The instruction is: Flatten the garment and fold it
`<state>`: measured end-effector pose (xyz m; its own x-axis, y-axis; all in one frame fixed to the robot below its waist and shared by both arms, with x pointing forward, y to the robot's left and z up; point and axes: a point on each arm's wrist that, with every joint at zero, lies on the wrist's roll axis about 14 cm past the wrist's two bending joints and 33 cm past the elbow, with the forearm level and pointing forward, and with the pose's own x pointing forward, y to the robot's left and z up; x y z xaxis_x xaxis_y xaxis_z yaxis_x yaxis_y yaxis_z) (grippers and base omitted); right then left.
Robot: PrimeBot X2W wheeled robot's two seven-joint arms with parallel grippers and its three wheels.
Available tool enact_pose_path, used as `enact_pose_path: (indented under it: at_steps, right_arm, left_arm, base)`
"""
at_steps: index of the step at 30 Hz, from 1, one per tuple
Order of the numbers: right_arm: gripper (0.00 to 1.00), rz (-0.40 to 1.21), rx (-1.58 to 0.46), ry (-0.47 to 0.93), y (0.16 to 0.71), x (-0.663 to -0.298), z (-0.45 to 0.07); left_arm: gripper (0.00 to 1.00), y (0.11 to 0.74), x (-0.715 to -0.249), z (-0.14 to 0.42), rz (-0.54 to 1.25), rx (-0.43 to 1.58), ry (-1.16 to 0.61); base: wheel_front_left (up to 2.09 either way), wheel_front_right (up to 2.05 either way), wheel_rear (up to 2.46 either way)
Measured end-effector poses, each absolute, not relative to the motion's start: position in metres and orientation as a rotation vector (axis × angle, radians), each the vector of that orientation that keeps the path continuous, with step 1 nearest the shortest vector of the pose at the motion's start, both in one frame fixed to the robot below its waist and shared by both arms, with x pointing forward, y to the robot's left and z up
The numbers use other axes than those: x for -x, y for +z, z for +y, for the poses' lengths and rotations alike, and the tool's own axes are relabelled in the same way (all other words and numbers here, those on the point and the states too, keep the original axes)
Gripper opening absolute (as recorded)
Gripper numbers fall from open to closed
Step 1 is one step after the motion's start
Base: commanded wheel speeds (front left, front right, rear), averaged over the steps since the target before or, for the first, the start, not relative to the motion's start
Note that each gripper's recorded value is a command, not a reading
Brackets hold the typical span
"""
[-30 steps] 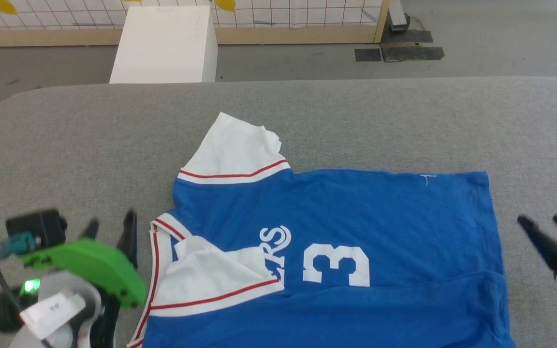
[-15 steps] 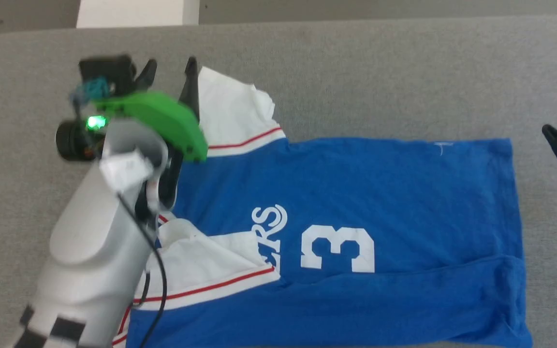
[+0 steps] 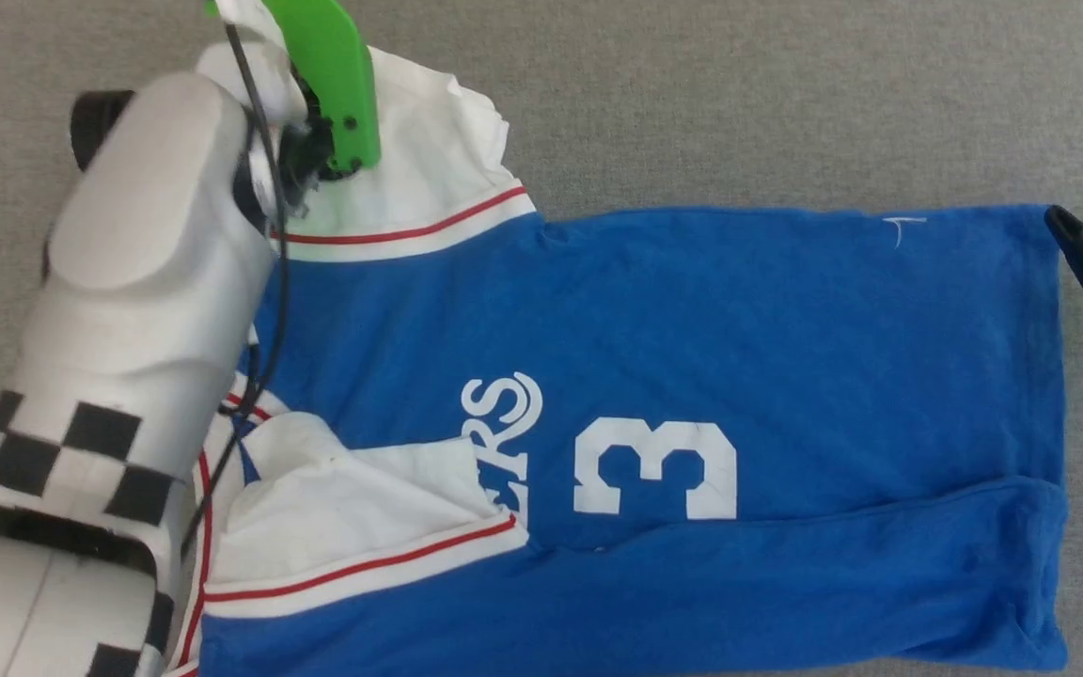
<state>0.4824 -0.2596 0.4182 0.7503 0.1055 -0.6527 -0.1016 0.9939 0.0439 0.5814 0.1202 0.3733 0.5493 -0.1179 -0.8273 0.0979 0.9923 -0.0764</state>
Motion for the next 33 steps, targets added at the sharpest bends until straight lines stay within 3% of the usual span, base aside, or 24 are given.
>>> enact_pose_path:
  at_steps: [4,6,16,22,33]
  right_arm:
    - [1.00,0.715,-0.005,0.108,0.415,-0.481,-0.263]
    - [1.00,0.718,0.000,0.106,0.414,-0.480,-0.264]
    - [1.00,0.699,0.036,0.158,0.428,-0.481,-0.252]
    - [1.00,0.833,0.125,0.167,0.415,-0.470,-0.251]
    - [1.00,1.017,0.279,0.191,0.374,-0.477,-0.245]
  left_arm:
    - [1.00,0.367,-0.580,0.117,1.090,0.015,-0.120]
    - [0.00,0.365,-0.579,0.116,1.099,0.018,-0.121]
    - [0.00,0.389,-0.581,0.119,0.894,0.179,-0.150]
    - [0.00,0.429,-0.580,0.117,0.738,0.215,-0.205]
    - [0.00,0.452,-0.558,0.117,0.635,0.200,-0.256]
  base:
    - [0.00,0.00,0.00]
    - [0.00,0.00,0.00]
    - [0.00,0.00,0.00]
    - [0.00,0.00,0.00]
    - [0.00,0.00,0.00]
